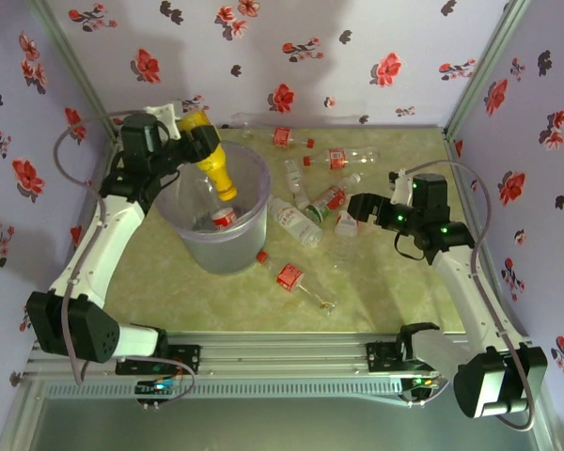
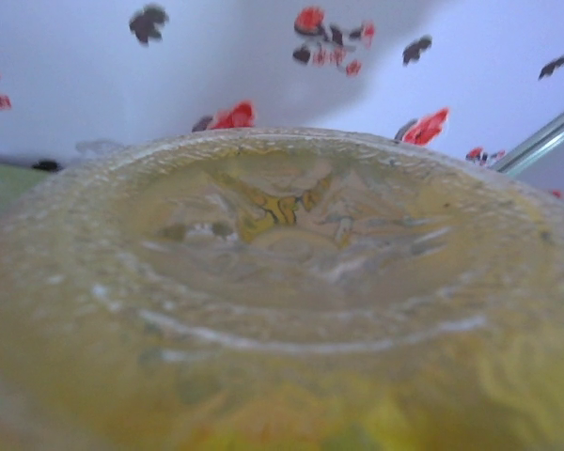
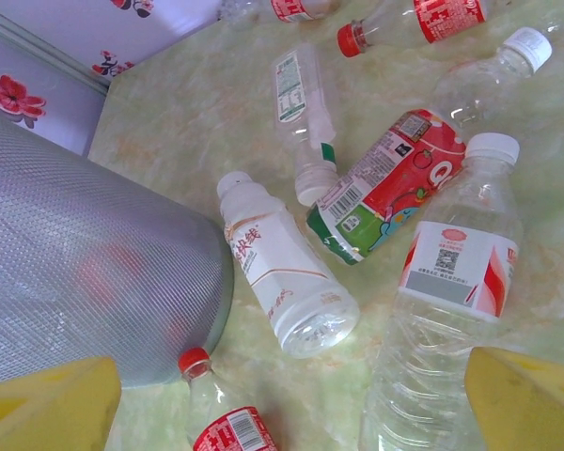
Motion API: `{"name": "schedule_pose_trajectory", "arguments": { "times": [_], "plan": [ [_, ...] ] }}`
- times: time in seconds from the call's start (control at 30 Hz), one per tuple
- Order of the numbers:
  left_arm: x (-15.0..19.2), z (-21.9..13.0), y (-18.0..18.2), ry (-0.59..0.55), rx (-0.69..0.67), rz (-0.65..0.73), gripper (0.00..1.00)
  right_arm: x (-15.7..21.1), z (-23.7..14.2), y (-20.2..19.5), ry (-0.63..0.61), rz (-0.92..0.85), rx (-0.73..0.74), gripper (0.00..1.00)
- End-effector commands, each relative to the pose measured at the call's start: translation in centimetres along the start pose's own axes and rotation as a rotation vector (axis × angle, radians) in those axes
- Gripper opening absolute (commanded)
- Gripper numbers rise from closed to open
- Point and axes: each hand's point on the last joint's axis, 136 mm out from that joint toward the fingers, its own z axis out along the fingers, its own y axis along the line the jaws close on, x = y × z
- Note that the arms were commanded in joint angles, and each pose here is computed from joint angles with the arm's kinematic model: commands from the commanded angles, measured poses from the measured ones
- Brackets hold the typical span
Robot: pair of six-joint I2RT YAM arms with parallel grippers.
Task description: Put the plastic bottles in the bin
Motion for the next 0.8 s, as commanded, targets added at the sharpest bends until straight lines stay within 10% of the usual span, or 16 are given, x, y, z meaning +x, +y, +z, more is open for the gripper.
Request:
{"name": "schedule_pose_trajectory", "arguments": {
  "times": [0.0, 0.77],
  "plan": [
    [1.1, 0.5, -1.2, -0.002, 0.02, 0.049, 0.29, 0.6, 0.3, -1.3, 0.013, 0.016, 0.045, 0.95],
    [13.4, 4.4, 3.6, 0.206, -0.144, 0.046, 0.28, 4.3, 3.3, -8.2, 0.083, 0.227, 0.31, 0.95]
  ]
}}
